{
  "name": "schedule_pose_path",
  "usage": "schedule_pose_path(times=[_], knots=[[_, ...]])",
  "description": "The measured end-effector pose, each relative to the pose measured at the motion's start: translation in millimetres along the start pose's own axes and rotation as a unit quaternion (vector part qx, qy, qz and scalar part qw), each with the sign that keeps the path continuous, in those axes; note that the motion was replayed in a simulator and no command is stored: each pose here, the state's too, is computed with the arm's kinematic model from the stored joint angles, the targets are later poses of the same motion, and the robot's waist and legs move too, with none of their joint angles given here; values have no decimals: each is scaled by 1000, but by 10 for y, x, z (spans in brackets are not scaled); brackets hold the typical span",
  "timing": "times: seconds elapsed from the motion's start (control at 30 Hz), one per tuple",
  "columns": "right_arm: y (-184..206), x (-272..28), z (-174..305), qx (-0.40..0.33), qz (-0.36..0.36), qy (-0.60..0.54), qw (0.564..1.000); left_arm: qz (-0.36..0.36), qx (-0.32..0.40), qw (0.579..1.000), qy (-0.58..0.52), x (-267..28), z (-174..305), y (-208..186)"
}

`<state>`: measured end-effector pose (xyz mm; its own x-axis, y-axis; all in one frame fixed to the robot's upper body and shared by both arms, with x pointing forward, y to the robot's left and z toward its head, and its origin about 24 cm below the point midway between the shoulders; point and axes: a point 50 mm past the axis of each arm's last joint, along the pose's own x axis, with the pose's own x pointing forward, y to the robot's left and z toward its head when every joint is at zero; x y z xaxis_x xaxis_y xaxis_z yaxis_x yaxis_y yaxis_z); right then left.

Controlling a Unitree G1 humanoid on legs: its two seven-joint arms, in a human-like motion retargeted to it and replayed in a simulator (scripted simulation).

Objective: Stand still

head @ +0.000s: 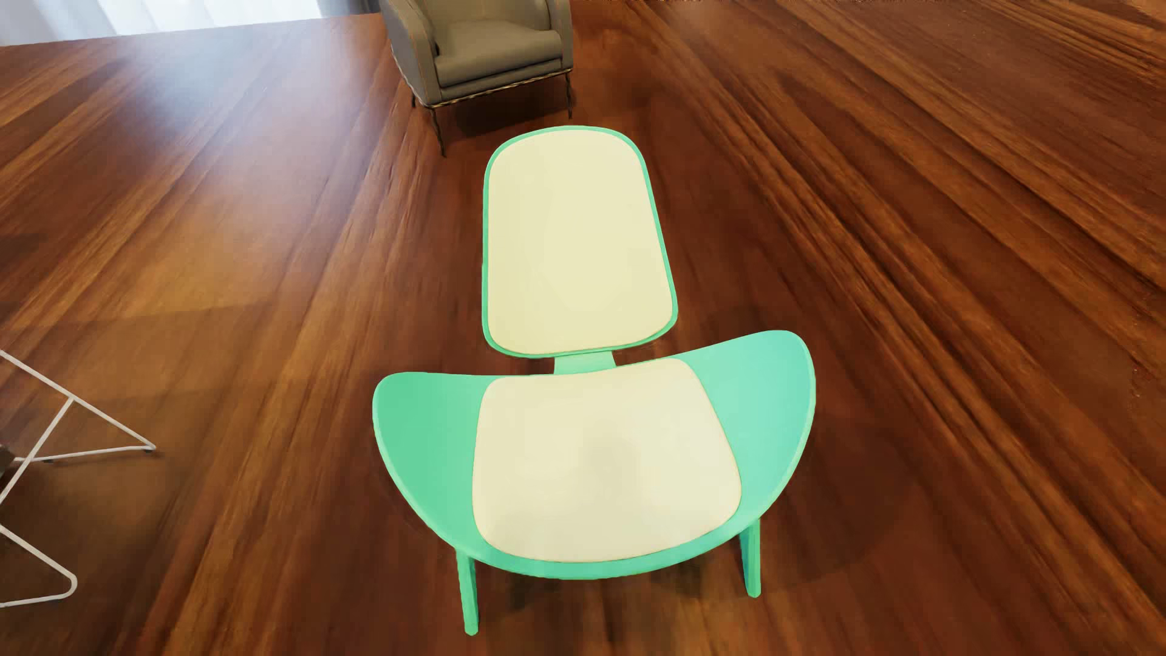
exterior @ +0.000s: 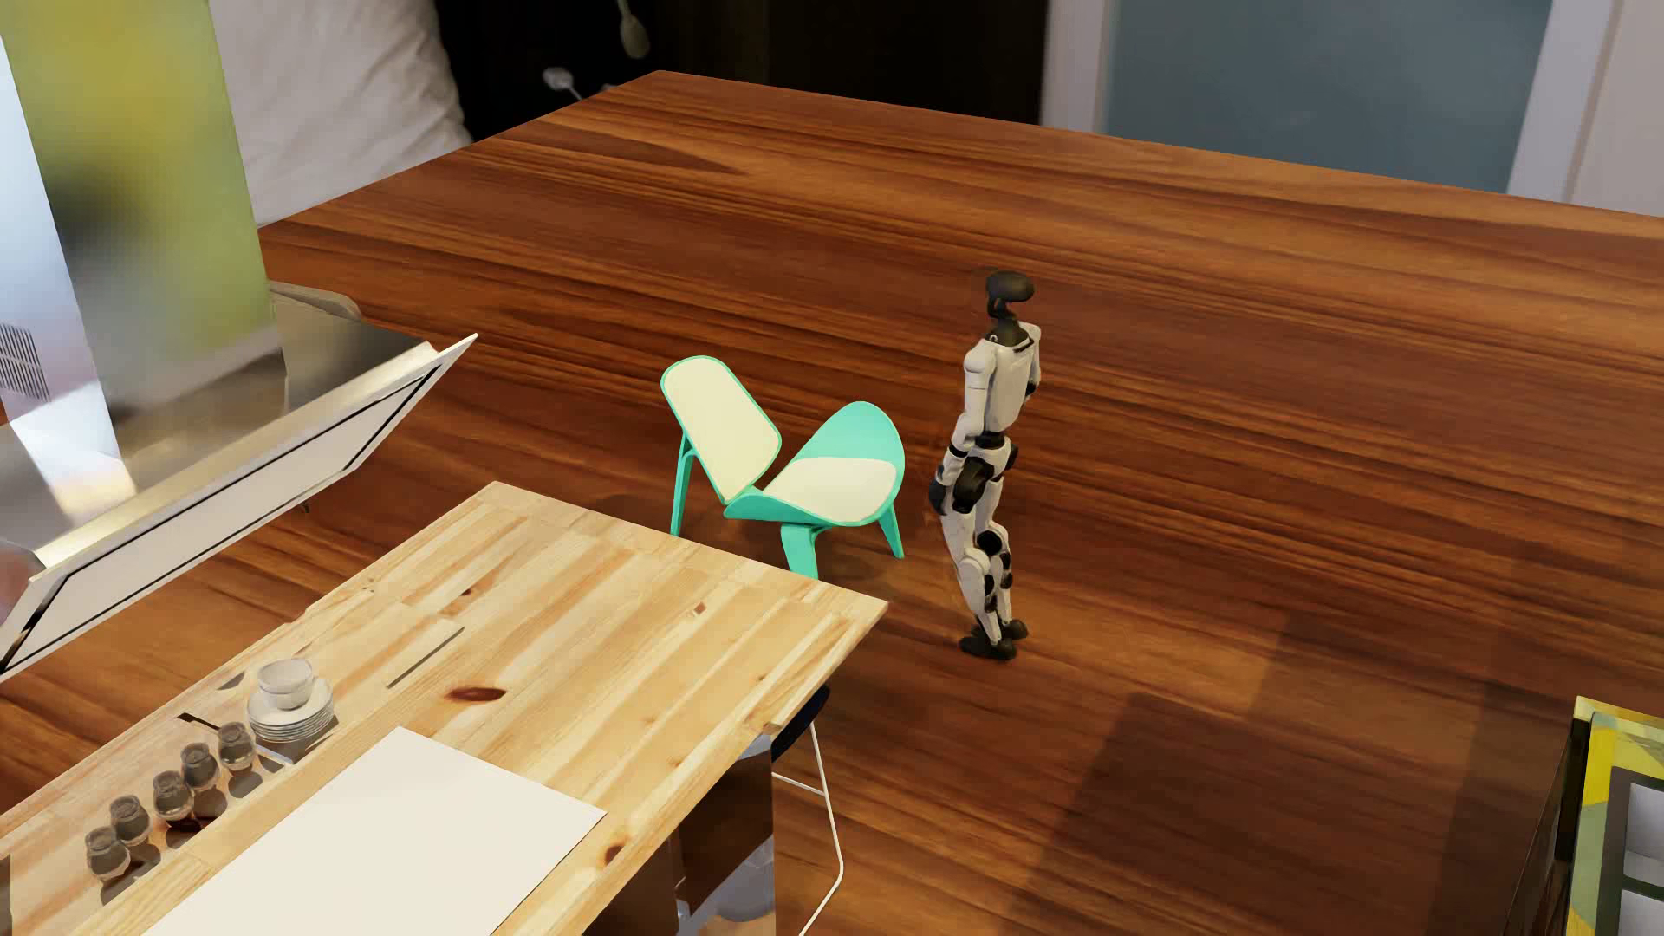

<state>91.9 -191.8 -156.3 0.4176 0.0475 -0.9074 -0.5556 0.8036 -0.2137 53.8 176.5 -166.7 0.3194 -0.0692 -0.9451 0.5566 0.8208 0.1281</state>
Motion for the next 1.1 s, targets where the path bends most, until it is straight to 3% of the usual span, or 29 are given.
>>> schedule_pose_path(times=[1.1], knots=[[-42,-25,-60,28,-14,5,999,4,-23,1000,10,0,-44,-14]])
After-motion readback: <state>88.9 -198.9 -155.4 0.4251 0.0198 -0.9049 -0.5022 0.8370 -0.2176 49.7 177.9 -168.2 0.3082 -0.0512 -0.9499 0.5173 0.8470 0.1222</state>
